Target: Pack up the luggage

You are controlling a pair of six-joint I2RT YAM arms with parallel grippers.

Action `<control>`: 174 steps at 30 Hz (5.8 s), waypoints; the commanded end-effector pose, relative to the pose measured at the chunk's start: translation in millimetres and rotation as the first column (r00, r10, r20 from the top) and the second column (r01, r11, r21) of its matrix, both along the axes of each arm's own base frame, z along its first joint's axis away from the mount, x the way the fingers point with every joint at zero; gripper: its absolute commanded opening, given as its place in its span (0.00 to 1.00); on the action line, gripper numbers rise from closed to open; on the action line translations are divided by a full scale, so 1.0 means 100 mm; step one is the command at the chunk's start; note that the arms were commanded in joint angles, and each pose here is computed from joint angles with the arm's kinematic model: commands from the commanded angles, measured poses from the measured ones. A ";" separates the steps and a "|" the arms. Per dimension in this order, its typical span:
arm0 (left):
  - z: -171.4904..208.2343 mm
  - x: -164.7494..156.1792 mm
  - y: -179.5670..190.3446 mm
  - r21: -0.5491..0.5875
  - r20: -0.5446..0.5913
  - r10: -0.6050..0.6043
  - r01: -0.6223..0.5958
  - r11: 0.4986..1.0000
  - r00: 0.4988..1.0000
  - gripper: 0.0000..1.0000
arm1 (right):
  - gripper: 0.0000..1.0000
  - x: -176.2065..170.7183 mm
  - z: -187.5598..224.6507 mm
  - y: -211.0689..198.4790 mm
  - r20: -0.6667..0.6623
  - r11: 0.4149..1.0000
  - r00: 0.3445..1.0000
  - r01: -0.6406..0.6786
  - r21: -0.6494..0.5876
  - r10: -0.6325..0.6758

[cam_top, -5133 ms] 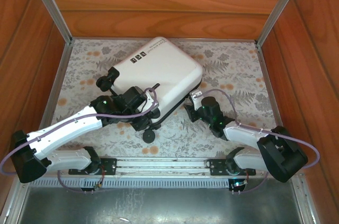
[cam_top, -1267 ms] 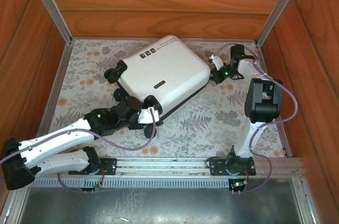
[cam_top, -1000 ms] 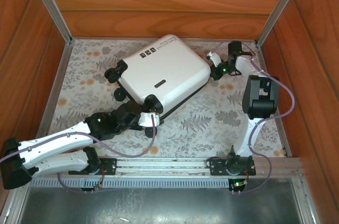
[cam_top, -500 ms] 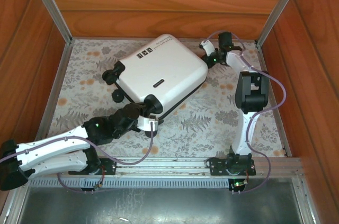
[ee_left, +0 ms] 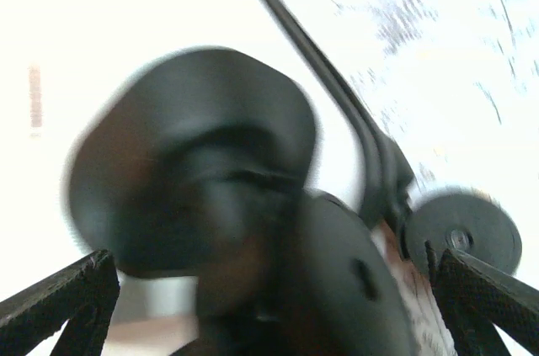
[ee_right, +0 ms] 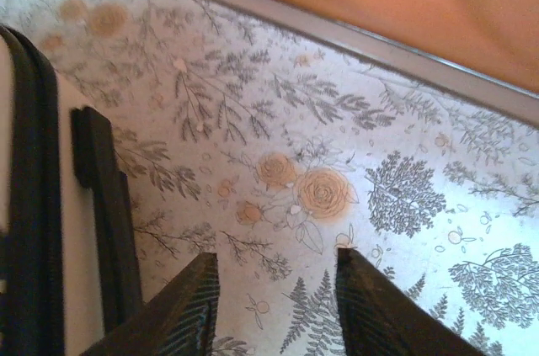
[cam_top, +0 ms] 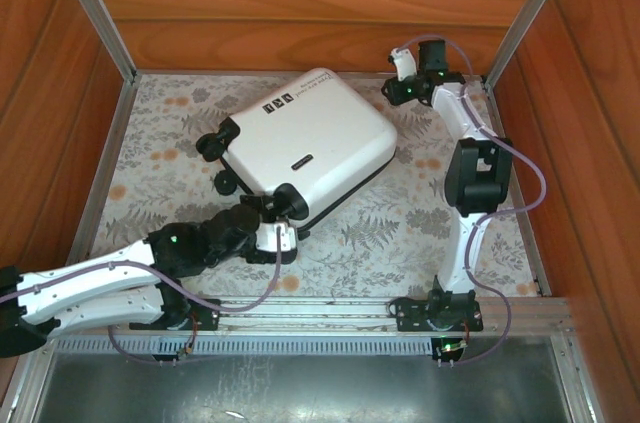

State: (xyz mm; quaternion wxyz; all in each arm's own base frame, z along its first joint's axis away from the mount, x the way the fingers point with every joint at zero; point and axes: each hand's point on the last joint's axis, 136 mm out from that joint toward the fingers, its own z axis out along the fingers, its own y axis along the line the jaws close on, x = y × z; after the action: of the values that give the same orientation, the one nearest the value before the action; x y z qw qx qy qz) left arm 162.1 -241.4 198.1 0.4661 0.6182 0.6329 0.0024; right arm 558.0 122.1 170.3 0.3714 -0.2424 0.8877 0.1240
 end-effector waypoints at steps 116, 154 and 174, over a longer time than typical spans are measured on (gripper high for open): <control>1.35 2.25 2.03 -0.455 -0.534 0.803 -0.891 -0.010 0.264 0.77 | 0.54 -3.44 0.08 1.14 -0.049 0.976 0.988 -0.135 0.173 0.145; -0.08 1.60 2.17 -0.143 -0.745 0.666 -0.962 -0.231 -0.049 0.78 | 0.09 -3.42 -0.70 1.20 0.110 0.995 0.989 0.098 0.033 -0.101; 0.34 2.07 2.25 -0.146 -0.835 0.540 -0.903 -0.404 -0.107 0.79 | 0.00 -3.58 -0.70 1.30 0.096 0.996 0.991 -0.088 -0.032 0.091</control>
State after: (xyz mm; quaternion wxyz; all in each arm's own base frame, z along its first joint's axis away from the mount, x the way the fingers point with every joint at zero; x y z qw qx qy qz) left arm 360.4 -18.9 231.7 0.3836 -0.3175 0.8646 -0.0668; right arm 194.9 244.7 89.6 0.3959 -0.2896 0.8643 0.1112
